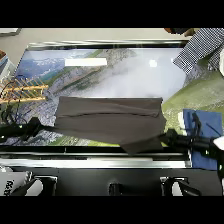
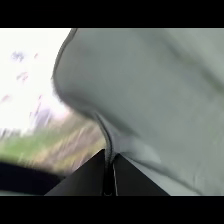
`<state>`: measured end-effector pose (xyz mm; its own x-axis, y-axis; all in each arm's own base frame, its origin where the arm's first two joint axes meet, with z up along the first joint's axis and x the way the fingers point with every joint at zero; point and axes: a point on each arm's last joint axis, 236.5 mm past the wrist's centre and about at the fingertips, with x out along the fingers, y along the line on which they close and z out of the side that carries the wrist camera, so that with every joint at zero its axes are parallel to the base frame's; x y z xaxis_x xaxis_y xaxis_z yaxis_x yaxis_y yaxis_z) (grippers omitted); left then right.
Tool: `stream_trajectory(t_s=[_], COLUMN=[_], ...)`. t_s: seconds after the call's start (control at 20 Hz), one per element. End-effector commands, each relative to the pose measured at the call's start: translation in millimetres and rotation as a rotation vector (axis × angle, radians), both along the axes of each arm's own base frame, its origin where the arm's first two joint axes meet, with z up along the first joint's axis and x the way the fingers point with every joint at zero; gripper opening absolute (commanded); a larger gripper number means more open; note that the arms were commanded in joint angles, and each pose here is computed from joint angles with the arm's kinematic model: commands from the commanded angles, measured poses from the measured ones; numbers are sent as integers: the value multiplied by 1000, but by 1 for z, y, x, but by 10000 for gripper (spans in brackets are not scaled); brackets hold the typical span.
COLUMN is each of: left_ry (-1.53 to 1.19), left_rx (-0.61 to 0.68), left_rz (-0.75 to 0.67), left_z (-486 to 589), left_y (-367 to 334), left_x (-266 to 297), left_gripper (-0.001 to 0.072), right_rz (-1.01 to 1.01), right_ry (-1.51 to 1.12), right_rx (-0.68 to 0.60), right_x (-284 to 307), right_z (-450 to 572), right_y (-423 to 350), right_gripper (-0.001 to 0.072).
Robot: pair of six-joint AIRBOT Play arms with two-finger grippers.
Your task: Fold the clothes and pants, and hang the long-sleeved shirts on hangers.
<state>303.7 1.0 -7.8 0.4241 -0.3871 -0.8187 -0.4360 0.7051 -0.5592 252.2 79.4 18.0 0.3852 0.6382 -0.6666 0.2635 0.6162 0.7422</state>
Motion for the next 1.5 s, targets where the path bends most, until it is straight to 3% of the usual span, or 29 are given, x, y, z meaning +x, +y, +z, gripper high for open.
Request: stream_trajectory(t_s=[0.0, 0.3, 0.45, 0.85, 0.9, 1.0, 1.05, 1.1, 1.25, 1.45], left_ry=[-108, -100, -79, -35, -34, -32, -29, -28, -27, -7], left_rx=[51, 63, 55, 39, 39, 35, 31, 26, 37, 144], left_rz=[1, -34, -60, -105, -105, -111, -117, -123, -161, -254], left_z=[8, -17, -35, -73, -74, -71, -67, -63, -39, -8], left_y=[5, 5, 1, -13, -13, -14, -14, -14, -11, -1], left_x=[57, 128, 156, 191, 191, 189, 187, 184, 171, 142], left_gripper=[15, 15, 15, 30, 134, 362, 424, 439, 439, 440], right_rz=[-59, -30, -137, -126, -129, -137, -124, -123, -120, -31], right_ry=[-110, -123, -102, -49, -48, -36, -35, -24, 40, 127], right_rx=[57, 0, -61, -78, -76, -51, -35, -23, -91, -76], right_x=[82, 170, 208, 222, 222, 219, 216, 212, 190, 160], right_z=[-1, -25, -41, -76, -76, -67, -56, -43, -28, -52], right_y=[-23, -35, -51, -50, -50, -55, -60, -70, -122, -136], right_gripper=[33, 33, 33, 36, 98, 330, 365, 367, 546, 665])
